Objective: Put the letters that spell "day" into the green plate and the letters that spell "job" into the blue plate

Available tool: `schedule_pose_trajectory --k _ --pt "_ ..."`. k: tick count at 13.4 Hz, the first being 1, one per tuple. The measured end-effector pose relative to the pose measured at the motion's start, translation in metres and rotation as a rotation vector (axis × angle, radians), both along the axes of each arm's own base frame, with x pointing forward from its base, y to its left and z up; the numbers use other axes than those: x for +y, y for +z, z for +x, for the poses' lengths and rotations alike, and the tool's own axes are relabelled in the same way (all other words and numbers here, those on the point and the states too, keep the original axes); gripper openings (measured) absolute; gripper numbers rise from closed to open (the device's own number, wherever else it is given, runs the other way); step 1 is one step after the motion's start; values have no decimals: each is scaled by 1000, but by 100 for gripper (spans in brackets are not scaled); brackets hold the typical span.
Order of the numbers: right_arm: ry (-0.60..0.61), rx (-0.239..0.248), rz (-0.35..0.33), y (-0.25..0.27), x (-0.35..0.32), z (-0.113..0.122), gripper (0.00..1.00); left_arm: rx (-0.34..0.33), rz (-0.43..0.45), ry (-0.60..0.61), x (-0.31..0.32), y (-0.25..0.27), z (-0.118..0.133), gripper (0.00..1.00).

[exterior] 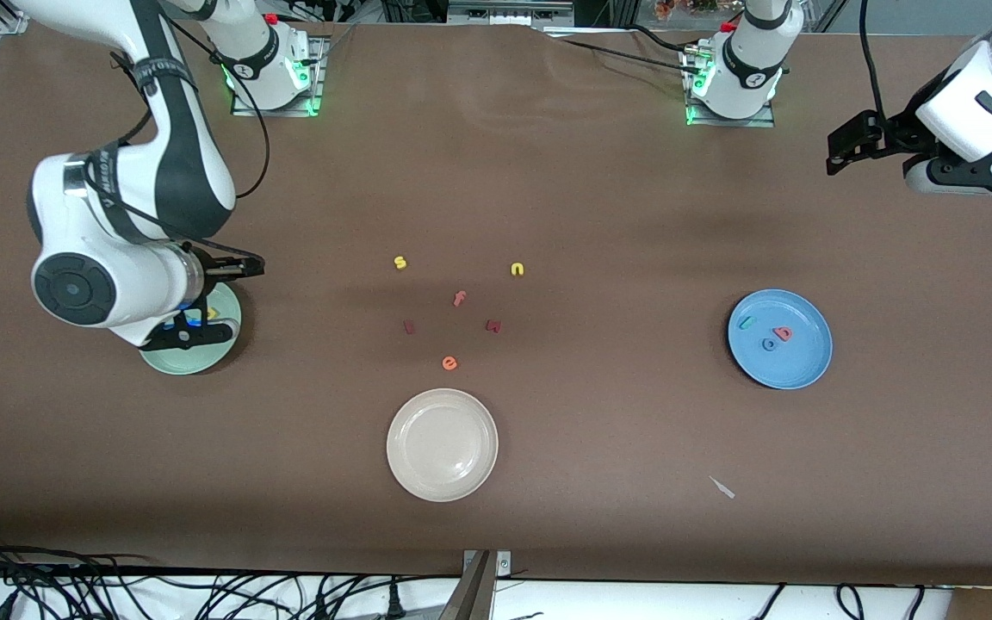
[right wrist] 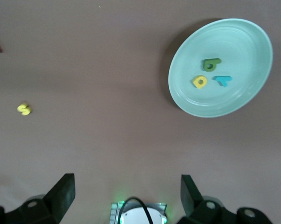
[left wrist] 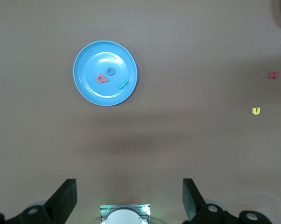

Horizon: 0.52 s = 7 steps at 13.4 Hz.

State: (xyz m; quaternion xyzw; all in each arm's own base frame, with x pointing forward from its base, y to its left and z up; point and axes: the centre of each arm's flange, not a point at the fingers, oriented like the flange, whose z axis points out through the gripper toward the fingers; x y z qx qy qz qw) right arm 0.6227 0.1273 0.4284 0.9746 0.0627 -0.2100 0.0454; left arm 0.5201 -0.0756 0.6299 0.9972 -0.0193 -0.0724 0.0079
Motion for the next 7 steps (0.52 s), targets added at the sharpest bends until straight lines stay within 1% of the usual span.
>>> schedule_pose_trajectory --k 2,3,6,7 --pt "2 -50 19 37 -4 -2 100 1 0 -9 -5 0 -1 100" --pt "11 -88 39 60 -8 -6 100 1 0 -9 -5 0 -1 100" --pt "21 -230 76 139 -21 -31 100 0 0 -3 -2 1 0 100" --pt "19 -266 79 161 -27 -41 100 0 0 1 0 1 0 100"
